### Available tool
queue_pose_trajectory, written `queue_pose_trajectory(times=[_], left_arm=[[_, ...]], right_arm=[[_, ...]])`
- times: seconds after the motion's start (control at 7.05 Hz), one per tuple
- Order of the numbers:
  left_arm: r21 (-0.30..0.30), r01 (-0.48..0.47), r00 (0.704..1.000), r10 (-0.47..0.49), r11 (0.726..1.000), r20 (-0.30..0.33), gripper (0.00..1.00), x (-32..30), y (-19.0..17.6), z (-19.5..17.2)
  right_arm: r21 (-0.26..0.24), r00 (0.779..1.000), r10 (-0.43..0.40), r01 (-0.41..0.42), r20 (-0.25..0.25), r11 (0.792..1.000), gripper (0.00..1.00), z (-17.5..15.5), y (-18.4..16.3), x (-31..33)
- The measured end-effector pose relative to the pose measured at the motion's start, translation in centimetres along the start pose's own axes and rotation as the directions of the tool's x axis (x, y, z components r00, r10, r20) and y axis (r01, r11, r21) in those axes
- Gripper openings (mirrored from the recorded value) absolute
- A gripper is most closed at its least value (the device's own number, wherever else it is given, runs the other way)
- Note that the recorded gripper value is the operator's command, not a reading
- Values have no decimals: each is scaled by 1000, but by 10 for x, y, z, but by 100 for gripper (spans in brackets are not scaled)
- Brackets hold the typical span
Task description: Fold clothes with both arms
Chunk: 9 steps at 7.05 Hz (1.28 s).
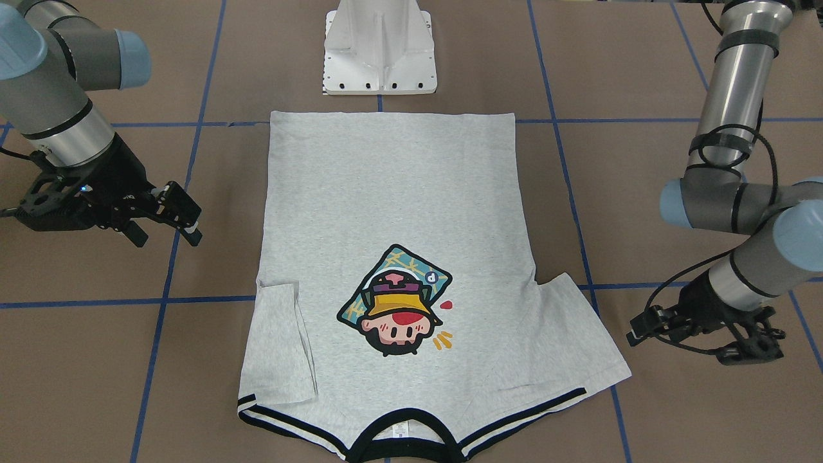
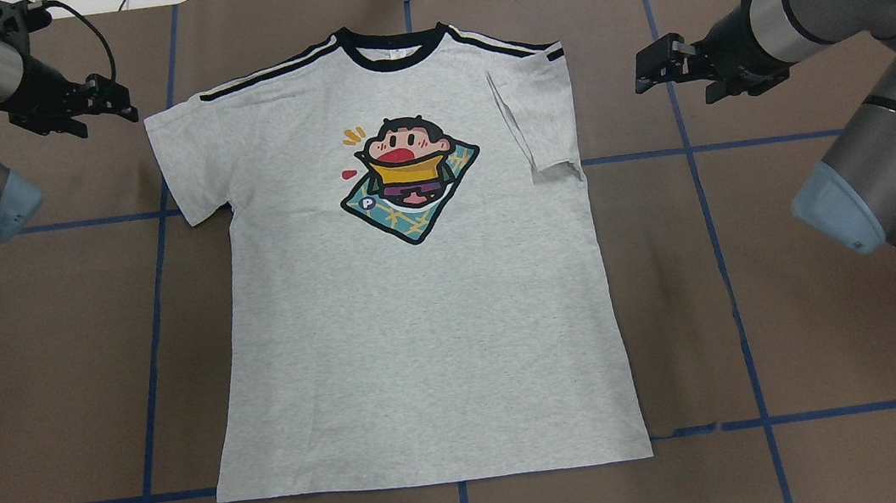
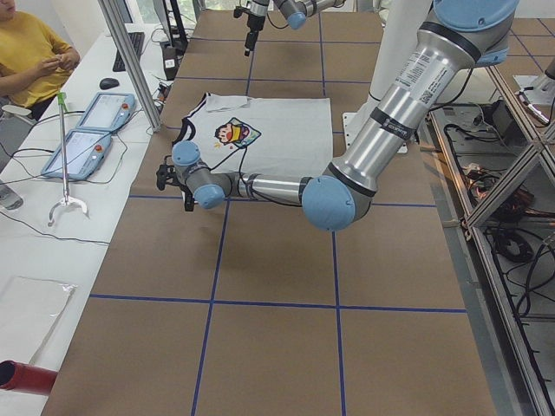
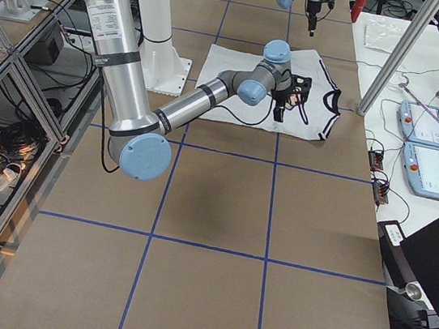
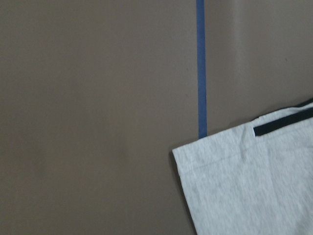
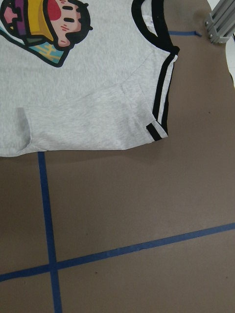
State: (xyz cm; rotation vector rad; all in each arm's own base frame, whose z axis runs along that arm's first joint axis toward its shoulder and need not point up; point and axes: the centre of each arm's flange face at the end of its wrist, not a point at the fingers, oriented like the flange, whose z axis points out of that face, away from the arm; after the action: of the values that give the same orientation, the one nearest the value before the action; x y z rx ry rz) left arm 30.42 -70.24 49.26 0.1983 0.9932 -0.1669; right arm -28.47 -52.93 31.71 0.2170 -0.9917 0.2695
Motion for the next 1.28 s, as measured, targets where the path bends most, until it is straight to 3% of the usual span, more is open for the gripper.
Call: queue_pose_trajectory(times=[0.28,0.71,0.99,1.13,1.28], left_arm=[[47,34,999,-35,998,33,76,19,-4,30],[50,37,998,-40,998,45,62,28,-3,43],[50,34,998,-37,998,52,47,30,1,49],[50,33,998,-36,998,53,36,31,2,50],[51,33,998,-36,998,54,0,30,2,50]], right_arm=[[2,1000,-3,3,-3,1000,100,0,0,2],[6,1000,-1,1,-13,1000,100,3,1,8],[6,1000,0,0,-15,1000,100,4,1,9],[6,1000,0,1,-15,1000,100,4,1,9],[6,1000,-1,1,-14,1000,100,4,1,8]])
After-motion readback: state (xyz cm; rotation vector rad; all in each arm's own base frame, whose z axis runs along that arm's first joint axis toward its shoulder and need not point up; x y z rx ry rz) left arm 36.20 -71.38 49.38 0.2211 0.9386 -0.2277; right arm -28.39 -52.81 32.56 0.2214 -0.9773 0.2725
